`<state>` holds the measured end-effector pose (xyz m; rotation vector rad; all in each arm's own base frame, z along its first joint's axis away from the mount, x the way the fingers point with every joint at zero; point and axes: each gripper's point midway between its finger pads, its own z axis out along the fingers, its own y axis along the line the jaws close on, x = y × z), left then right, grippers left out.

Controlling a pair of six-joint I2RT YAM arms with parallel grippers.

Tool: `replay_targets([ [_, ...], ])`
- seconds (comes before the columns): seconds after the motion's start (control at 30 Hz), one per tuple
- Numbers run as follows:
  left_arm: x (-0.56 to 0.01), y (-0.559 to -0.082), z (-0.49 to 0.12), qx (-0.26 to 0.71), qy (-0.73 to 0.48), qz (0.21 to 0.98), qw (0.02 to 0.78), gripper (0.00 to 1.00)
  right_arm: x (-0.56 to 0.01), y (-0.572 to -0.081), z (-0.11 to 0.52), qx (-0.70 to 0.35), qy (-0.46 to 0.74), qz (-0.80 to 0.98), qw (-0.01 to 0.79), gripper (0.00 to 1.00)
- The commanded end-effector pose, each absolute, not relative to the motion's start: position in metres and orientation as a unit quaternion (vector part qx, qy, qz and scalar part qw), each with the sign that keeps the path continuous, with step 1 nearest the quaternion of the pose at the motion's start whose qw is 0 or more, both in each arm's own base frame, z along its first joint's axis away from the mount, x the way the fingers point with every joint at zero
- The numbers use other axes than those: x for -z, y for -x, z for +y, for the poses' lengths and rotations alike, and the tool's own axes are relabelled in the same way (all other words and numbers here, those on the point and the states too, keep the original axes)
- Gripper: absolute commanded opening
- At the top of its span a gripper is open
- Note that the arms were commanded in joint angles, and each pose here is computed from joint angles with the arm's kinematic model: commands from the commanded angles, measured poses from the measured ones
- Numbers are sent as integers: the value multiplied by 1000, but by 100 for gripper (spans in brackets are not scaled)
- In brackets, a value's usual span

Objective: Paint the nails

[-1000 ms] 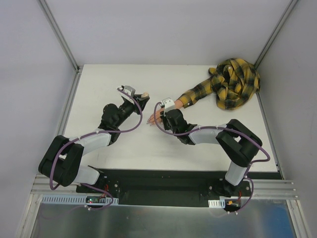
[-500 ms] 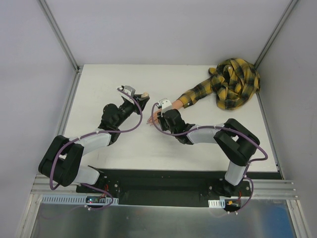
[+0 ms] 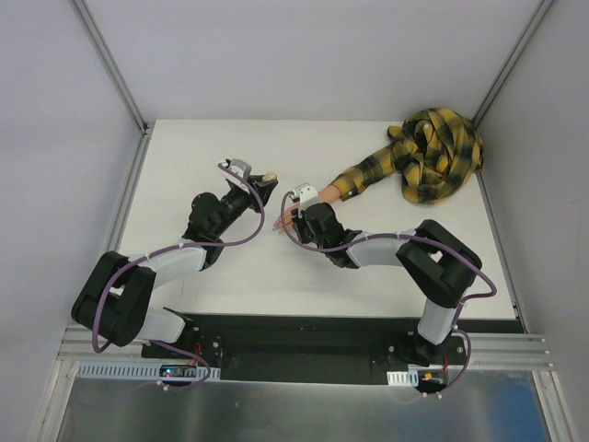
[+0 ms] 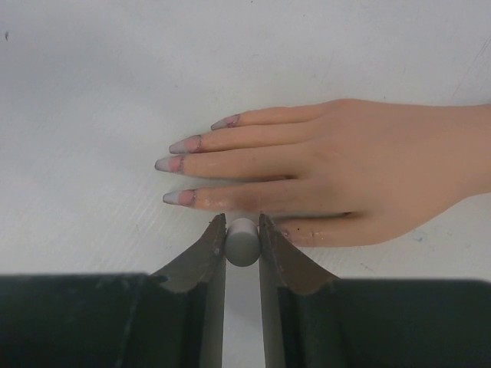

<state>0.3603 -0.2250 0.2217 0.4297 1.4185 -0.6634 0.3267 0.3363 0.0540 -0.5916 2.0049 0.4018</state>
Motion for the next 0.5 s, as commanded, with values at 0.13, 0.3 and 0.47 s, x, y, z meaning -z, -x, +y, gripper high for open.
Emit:
replay_targets([
  [0.13, -252, -358, -227, 308, -197, 592, 718, 0, -78, -343, 338, -174, 208, 812, 517, 0],
  [0.3, -252, -358, -228, 310, -198, 591, 717, 0, -79, -348, 329, -166, 189, 814, 523, 0],
  [0.47, -252, -358, -228, 310, -198, 592, 717, 0, -79, -351, 322, -155, 177, 817, 527, 0],
])
